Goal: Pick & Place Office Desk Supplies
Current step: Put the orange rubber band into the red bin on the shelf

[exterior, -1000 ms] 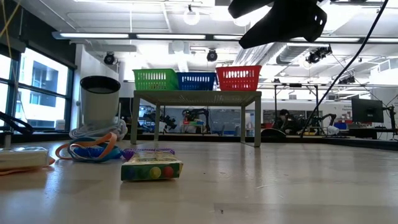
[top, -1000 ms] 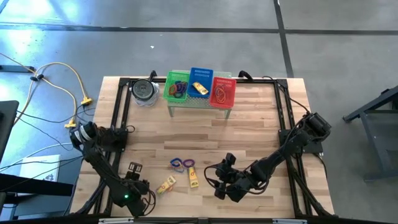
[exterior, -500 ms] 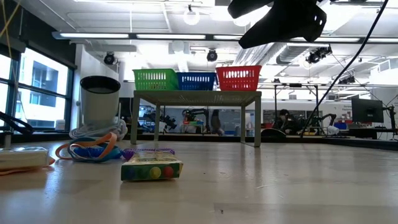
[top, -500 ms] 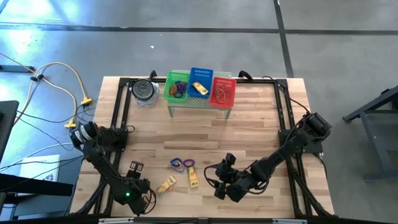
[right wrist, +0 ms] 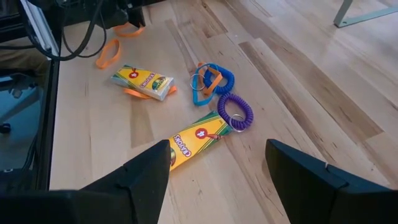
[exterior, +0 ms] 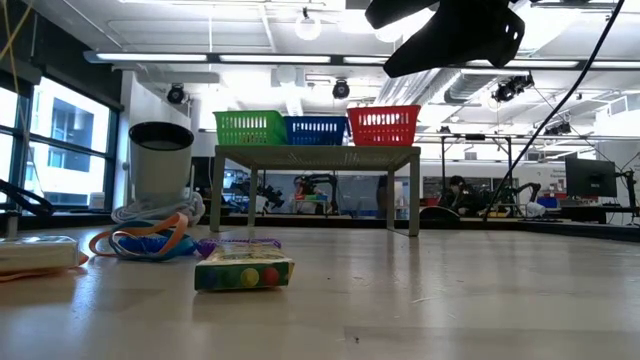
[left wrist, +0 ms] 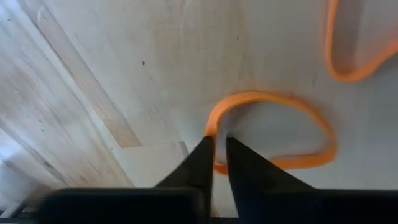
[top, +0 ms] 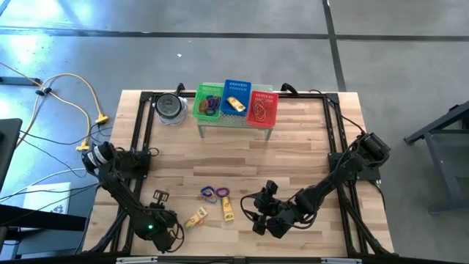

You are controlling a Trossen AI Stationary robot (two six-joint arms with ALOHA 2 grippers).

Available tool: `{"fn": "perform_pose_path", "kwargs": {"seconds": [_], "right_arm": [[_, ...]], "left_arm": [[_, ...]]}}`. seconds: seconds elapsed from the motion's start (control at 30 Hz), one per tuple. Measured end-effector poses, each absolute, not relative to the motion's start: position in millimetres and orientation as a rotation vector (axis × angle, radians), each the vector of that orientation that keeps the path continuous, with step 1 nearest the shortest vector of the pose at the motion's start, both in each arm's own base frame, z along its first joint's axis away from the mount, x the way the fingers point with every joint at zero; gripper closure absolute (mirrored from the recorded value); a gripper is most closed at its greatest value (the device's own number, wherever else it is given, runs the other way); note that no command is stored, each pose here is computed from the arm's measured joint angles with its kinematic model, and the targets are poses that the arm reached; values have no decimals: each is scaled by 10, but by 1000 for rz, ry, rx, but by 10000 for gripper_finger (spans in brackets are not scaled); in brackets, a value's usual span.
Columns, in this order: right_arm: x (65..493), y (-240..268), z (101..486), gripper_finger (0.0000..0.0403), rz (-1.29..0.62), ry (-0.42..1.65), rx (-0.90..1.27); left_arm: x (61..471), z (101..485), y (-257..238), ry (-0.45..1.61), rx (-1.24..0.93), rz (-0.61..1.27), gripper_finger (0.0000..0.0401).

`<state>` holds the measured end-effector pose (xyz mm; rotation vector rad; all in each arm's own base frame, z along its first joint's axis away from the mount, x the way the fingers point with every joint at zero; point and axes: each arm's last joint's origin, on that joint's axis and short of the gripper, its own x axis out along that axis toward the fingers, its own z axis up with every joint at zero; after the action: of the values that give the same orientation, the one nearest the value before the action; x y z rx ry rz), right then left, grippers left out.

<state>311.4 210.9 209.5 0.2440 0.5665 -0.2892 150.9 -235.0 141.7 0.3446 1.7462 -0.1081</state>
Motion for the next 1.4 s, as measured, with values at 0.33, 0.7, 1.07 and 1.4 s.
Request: {"fn": "perform_pose_path", "kwargs": {"seconds": [0.33,0.7,1.07,1.4], "right_arm": [[3114,2110,2096,151,-286,568,245],[3114,2110,2096,151,-286,568,246],[3114,2110,2095,151,-286,569,246],[3114,2110,2096,151,-285,568,247]], "left_arm": [[1540,1432,-2309,1714,302,6,400],[1563,1549,-2288,1680,258,46,401],[1606,1634,-2313,1704,233,25,401],[1603,1642,-2309,1709,232,33,401]]}}
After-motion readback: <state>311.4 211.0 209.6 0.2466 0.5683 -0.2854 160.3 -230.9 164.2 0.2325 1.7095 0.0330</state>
